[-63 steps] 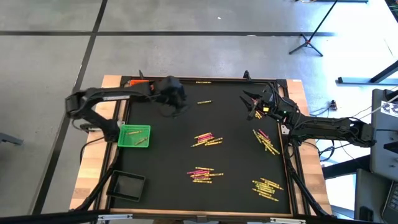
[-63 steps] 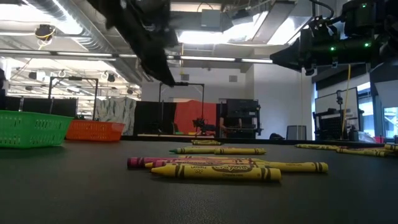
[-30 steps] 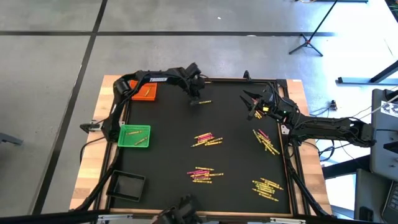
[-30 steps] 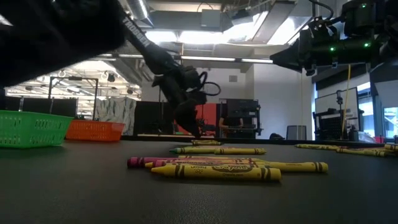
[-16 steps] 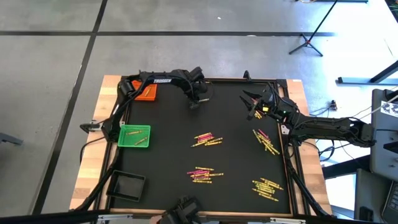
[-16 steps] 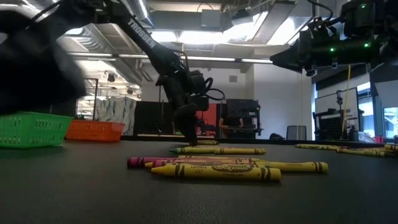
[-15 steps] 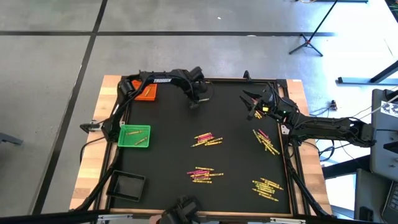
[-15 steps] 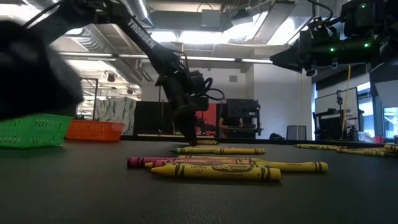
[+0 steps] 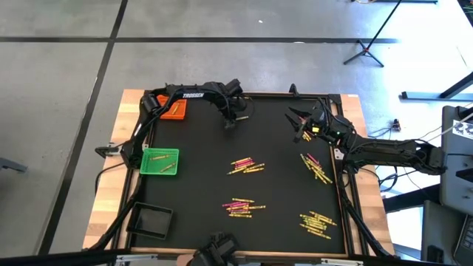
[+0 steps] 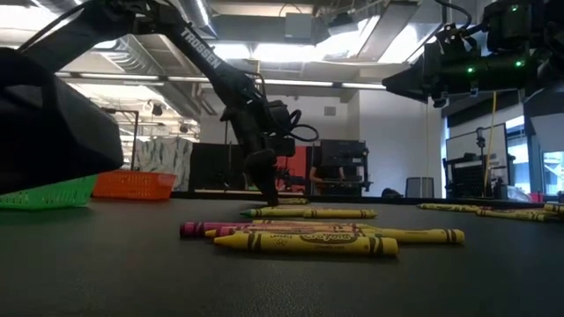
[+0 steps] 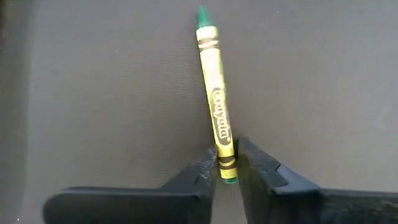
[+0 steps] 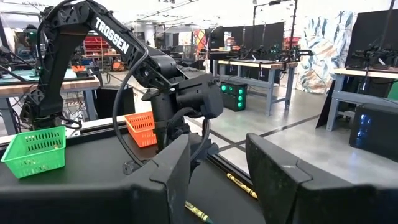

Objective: Sort crayons
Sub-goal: Put the green crayon into the orange bin

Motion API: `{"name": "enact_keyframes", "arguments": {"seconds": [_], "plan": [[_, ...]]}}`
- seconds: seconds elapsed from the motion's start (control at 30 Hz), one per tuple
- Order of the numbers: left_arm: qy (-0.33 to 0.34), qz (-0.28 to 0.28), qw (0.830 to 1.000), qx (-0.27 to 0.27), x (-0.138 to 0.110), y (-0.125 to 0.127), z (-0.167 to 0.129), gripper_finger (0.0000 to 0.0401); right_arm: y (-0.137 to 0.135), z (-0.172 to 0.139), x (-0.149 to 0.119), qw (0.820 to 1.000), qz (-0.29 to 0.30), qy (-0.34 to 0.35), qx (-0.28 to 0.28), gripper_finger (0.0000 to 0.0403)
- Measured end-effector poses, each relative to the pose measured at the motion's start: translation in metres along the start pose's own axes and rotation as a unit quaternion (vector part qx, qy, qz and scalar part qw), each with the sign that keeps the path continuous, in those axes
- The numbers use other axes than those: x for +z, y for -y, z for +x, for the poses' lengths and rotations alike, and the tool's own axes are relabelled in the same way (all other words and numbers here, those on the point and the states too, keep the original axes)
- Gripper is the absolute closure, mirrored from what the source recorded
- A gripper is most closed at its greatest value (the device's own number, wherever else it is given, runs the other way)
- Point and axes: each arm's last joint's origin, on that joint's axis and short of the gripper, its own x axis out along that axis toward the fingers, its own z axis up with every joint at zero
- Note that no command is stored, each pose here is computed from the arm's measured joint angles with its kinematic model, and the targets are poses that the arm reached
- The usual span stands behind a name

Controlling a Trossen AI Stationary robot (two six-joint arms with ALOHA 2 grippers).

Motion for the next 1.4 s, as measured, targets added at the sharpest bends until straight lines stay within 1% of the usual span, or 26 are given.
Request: {"name": "enact_keyframes", "arguments": {"seconds": [0.13,0.3,0.37,0.47,0.57,0.63,0.73,0.83,1.0,1.07,1.2,1.4], "plan": [[-0.002,-0.001,1.000,-0.004,-0.001,0.000,0.000,0.0387,0.000,0.000,0.000,1.000,0.000,0.000,0.000,0.0249],[-0.006,0.001,1.000,-0.001,0.000,0.003,0.000,0.0397,0.000,0.000,0.000,1.000,0.000,0.000,0.000,0.0249],[-0.009,0.003,1.000,0.005,0.003,0.007,-0.004,0.0397,0.000,0.000,0.000,1.000,0.000,0.000,0.000,0.0249],[-0.032,0.012,0.999,0.029,0.009,0.015,-0.012,0.0395,0.000,0.000,0.000,1.000,0.000,0.000,0.000,0.0249],[-0.055,0.021,0.998,0.026,0.012,0.028,-0.023,0.0395,0.000,0.000,0.000,1.000,0.000,0.000,0.000,0.0249],[-0.063,0.030,0.997,0.035,0.017,0.038,-0.037,0.0395,0.000,0.000,0.000,1.000,0.000,0.001,0.000,0.0249],[-0.062,0.040,0.996,0.059,0.026,0.056,-0.065,0.0395,0.000,0.000,0.000,1.000,0.000,0.002,0.000,0.0249],[-0.073,0.042,0.994,0.065,0.026,0.074,-0.086,0.0395,0.000,0.000,0.000,1.000,0.000,0.001,0.001,0.0249],[-0.060,0.033,0.996,0.063,0.023,0.107,-0.134,0.0394,0.000,0.000,0.000,1.000,0.000,0.000,0.001,0.0249],[-0.058,0.029,0.996,0.061,0.020,0.121,-0.147,0.0394,0.000,0.000,0.000,1.000,0.000,0.000,0.001,0.0249],[-0.044,0.016,0.997,0.058,0.008,0.146,-0.176,0.0394,0.000,0.000,0.000,1.000,0.000,-0.001,0.001,0.0249],[-0.036,-0.004,0.998,0.044,-0.026,0.188,-0.201,0.0394,0.000,0.000,0.000,1.000,0.000,0.001,0.001,0.0249]]}}
